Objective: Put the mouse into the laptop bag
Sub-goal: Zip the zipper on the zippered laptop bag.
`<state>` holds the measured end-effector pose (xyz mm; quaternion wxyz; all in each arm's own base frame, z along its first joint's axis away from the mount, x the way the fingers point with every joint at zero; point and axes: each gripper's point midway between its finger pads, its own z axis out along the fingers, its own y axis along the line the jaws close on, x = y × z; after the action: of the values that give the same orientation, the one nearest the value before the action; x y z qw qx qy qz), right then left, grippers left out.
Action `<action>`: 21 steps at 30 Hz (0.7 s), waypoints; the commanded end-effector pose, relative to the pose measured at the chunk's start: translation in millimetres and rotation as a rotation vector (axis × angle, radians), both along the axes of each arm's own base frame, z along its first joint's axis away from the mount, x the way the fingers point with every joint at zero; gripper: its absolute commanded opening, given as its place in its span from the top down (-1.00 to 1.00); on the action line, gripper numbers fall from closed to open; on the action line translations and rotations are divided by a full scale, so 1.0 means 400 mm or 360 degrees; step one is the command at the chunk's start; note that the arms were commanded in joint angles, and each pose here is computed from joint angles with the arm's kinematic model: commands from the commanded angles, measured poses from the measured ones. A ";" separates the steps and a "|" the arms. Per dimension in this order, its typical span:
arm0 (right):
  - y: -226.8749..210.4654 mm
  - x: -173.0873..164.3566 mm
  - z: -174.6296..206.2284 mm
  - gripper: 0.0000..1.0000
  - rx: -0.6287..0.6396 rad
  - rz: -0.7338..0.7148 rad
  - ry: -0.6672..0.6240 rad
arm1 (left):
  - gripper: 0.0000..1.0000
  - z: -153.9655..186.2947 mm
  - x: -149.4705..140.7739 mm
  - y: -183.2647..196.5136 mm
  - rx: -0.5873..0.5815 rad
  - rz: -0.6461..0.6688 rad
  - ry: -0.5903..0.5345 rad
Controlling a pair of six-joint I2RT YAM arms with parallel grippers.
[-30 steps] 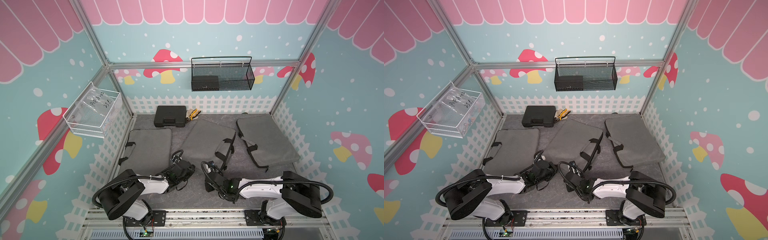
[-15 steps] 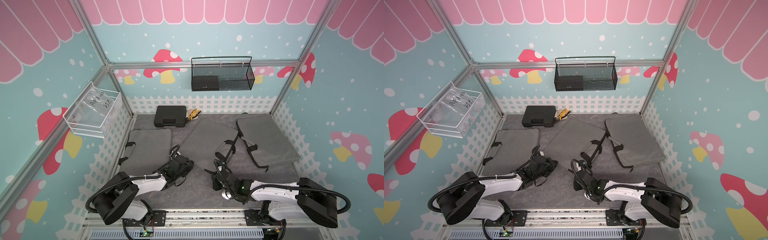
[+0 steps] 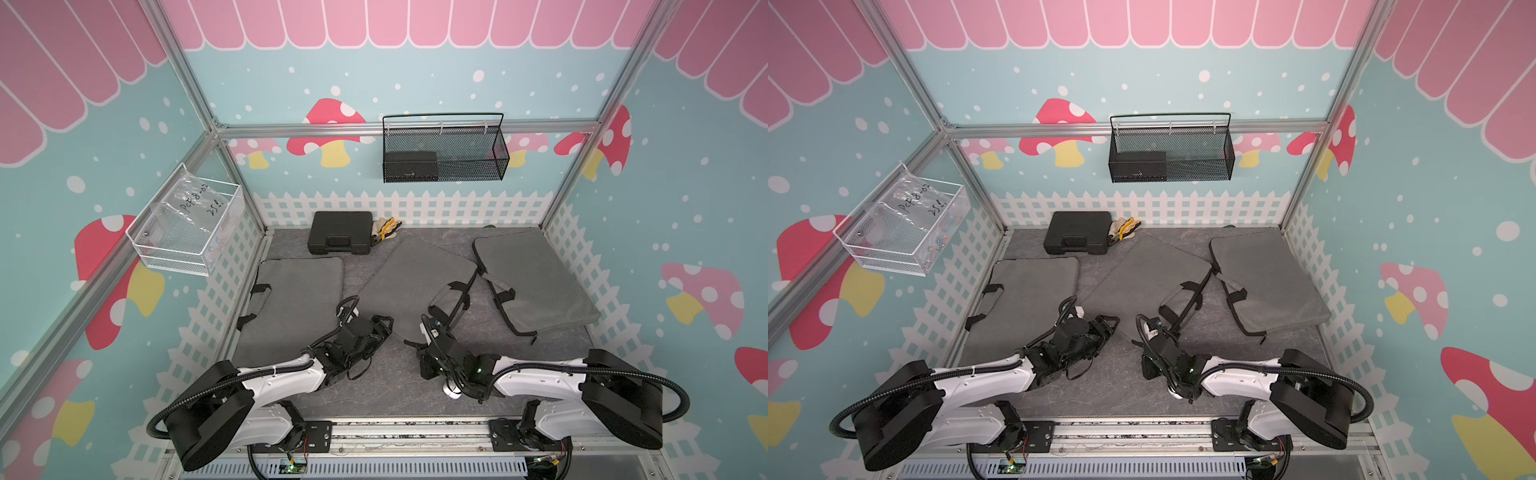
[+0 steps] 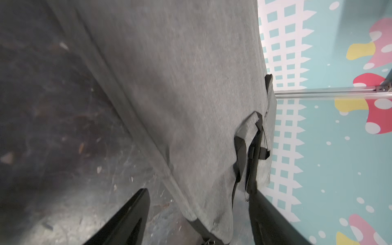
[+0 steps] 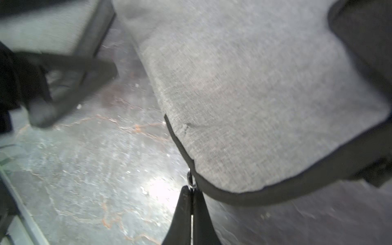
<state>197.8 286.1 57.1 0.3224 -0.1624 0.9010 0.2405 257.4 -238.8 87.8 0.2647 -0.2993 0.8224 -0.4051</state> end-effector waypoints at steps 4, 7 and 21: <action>0.069 -0.003 0.052 1.00 0.0117 0.0114 -0.0061 | -0.65 -0.003 -0.032 -0.006 -0.0104 0.0095 -0.0024; 0.082 -0.014 0.057 1.00 0.0148 0.0149 -0.0068 | -0.67 -0.008 -0.035 -0.021 -0.0109 0.0080 -0.0032; 0.107 -0.082 0.032 1.00 0.0182 0.0243 0.0018 | -0.12 -0.049 0.013 -0.113 -0.0175 0.0006 -0.0081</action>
<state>168.4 321.4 62.0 0.3041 -0.2146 0.8809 0.2922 251.1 -271.1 49.9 0.2556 -0.3023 0.8166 -0.4201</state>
